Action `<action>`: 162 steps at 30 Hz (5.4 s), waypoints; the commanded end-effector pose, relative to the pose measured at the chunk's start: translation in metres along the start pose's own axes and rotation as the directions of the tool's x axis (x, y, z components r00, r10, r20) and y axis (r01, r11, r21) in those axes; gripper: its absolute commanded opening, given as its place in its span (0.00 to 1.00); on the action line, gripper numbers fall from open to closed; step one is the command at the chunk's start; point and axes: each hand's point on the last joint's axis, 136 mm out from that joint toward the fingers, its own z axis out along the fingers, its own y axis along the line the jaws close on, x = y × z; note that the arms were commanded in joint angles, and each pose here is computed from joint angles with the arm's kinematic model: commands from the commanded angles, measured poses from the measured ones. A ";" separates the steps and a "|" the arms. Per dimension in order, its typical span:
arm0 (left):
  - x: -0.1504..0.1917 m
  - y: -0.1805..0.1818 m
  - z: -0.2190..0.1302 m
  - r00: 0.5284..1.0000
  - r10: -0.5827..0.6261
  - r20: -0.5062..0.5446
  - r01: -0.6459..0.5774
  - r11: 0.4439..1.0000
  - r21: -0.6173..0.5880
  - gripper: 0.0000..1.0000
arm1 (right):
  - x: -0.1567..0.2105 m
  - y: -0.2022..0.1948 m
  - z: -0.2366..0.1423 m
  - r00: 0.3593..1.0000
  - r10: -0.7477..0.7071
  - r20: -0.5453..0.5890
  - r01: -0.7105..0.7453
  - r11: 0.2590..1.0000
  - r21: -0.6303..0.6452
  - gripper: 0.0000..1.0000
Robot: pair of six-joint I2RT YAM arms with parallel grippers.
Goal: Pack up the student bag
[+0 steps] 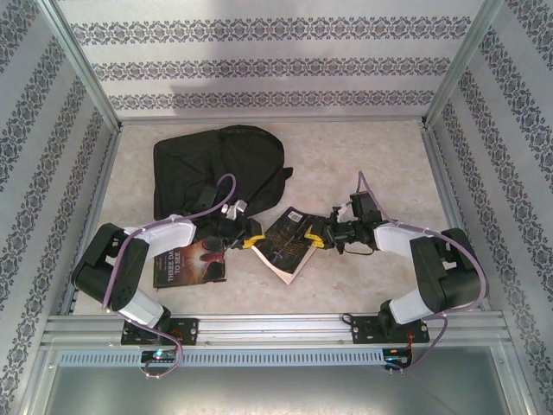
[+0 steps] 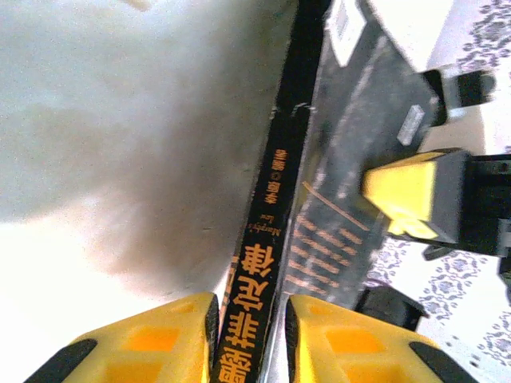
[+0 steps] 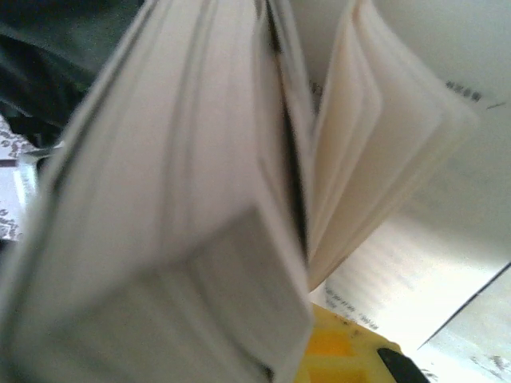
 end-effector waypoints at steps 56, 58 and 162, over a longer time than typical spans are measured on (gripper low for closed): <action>0.046 -0.223 -0.174 -0.376 0.907 -0.187 -0.447 -0.355 -0.821 0.00 | 0.026 0.244 -0.127 0.961 0.126 0.245 -0.041 0.945 -0.324 0.82; 0.057 -0.223 -0.172 -0.429 0.884 -0.187 -0.456 -0.391 -0.800 0.00 | 0.026 0.248 -0.126 0.964 0.148 0.221 -0.063 0.934 -0.352 0.83; 0.038 -0.197 -0.158 0.118 0.960 0.256 -0.927 0.199 -0.318 0.72 | 0.084 0.199 -0.144 0.192 -0.919 0.344 0.902 0.303 0.307 0.00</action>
